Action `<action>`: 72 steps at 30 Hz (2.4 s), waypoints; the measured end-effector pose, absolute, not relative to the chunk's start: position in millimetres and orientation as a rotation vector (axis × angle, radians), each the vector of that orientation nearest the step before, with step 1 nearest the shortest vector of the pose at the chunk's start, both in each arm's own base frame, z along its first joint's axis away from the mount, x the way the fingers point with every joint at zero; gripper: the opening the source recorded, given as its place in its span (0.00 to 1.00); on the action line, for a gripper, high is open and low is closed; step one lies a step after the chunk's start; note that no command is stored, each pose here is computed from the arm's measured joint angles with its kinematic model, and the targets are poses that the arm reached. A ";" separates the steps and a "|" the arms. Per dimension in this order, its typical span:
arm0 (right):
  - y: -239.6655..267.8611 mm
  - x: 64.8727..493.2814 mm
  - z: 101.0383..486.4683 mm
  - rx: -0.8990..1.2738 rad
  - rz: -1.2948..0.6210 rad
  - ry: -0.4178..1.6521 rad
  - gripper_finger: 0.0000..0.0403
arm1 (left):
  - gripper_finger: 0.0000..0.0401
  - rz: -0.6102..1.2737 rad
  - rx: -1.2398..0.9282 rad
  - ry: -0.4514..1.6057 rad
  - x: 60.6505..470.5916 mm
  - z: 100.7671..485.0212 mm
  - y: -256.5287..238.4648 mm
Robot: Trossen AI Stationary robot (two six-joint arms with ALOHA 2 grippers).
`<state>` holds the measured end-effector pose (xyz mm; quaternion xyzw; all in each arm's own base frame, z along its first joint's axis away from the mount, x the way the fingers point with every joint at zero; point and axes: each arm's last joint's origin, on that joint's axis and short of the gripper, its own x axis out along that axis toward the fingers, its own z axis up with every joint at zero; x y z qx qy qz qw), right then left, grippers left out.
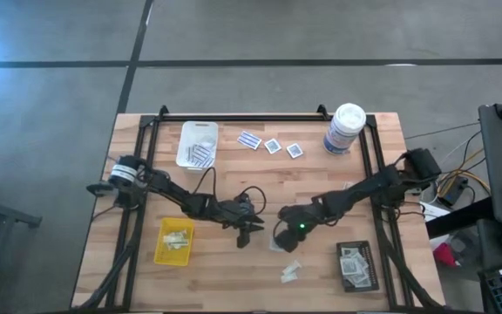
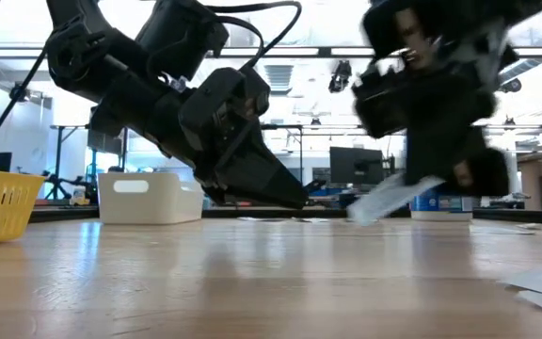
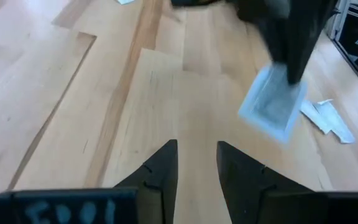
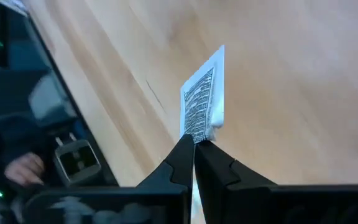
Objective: Pick & Place First Aid Supplies
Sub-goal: Put the towelette pack into the black bin, then put the green bandage into the yellow bin
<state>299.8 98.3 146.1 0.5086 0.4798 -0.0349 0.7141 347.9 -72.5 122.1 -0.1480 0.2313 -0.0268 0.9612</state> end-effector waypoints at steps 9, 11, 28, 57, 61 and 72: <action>105.8 254.4 191.4 1.064 -0.124 1.151 0.02 | 0.27 -0.050 -0.295 0.491 346.1 123.3 -72.1; 107.7 243.6 200.2 1.065 -0.148 1.157 0.02 | 0.27 -0.050 -0.295 0.491 345.9 123.7 -72.1; 153.9 170.6 229.6 1.081 -0.114 1.342 0.02 | 0.27 -0.031 -0.256 0.509 340.8 135.9 -70.3; 174.1 130.1 215.2 1.190 -0.410 1.507 0.02 | 0.27 -0.026 -0.258 0.519 340.2 135.3 -70.2; 174.0 130.0 215.2 1.195 -0.417 1.507 0.05 | 0.27 -0.026 -0.258 0.520 340.1 135.3 -70.3; 166.5 124.0 211.5 1.100 -0.488 1.540 0.27 | 0.27 -0.027 -0.258 0.520 340.1 135.2 -70.5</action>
